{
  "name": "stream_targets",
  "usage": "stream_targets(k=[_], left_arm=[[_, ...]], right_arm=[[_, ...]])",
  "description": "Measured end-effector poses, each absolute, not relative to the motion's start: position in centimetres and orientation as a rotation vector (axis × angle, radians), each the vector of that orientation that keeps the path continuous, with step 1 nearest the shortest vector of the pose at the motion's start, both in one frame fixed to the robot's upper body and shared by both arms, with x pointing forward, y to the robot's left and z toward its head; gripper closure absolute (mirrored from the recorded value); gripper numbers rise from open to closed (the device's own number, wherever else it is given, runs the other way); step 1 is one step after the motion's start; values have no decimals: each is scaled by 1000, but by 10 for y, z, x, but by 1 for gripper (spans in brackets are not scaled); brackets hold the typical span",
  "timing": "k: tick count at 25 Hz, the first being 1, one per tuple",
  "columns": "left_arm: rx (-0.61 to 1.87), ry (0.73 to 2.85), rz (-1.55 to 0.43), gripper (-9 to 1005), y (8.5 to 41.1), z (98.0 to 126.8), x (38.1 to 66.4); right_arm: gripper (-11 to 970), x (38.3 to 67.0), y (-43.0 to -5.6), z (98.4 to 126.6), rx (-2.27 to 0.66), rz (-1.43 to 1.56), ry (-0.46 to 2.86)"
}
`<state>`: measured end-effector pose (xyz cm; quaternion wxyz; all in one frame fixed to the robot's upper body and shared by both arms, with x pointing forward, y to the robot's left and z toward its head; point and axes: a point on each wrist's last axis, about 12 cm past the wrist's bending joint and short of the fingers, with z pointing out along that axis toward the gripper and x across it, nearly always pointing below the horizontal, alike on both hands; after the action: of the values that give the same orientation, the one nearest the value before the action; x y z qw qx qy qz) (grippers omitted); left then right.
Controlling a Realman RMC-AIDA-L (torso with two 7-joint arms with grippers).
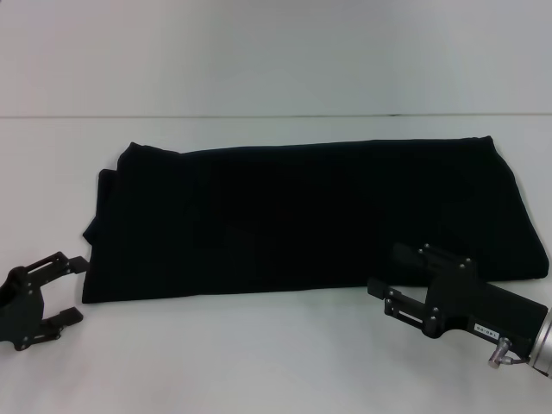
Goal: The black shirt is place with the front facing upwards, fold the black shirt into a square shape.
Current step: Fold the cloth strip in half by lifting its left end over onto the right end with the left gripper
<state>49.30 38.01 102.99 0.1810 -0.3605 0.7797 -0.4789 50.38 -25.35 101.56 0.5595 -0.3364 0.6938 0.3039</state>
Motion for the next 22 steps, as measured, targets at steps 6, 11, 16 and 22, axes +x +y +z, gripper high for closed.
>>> stream_targets(k=[6,11,16,22], left_arm=[[-1007,2201,-1357,88,375,1031,498],[-995,2208,-1358,88,367,1030,507],[-946,2222,-1358,89,356,1034,522],[-906,2240,-1348,89,351,1037,529]], right_arm=[[266,504,-254,1016,-789,718,1633],[266,504,-254,1016,-788,716,1635],[267,504,-254,1016,-784,716,1631],[268,504,-254,1017,-775,720,1629]])
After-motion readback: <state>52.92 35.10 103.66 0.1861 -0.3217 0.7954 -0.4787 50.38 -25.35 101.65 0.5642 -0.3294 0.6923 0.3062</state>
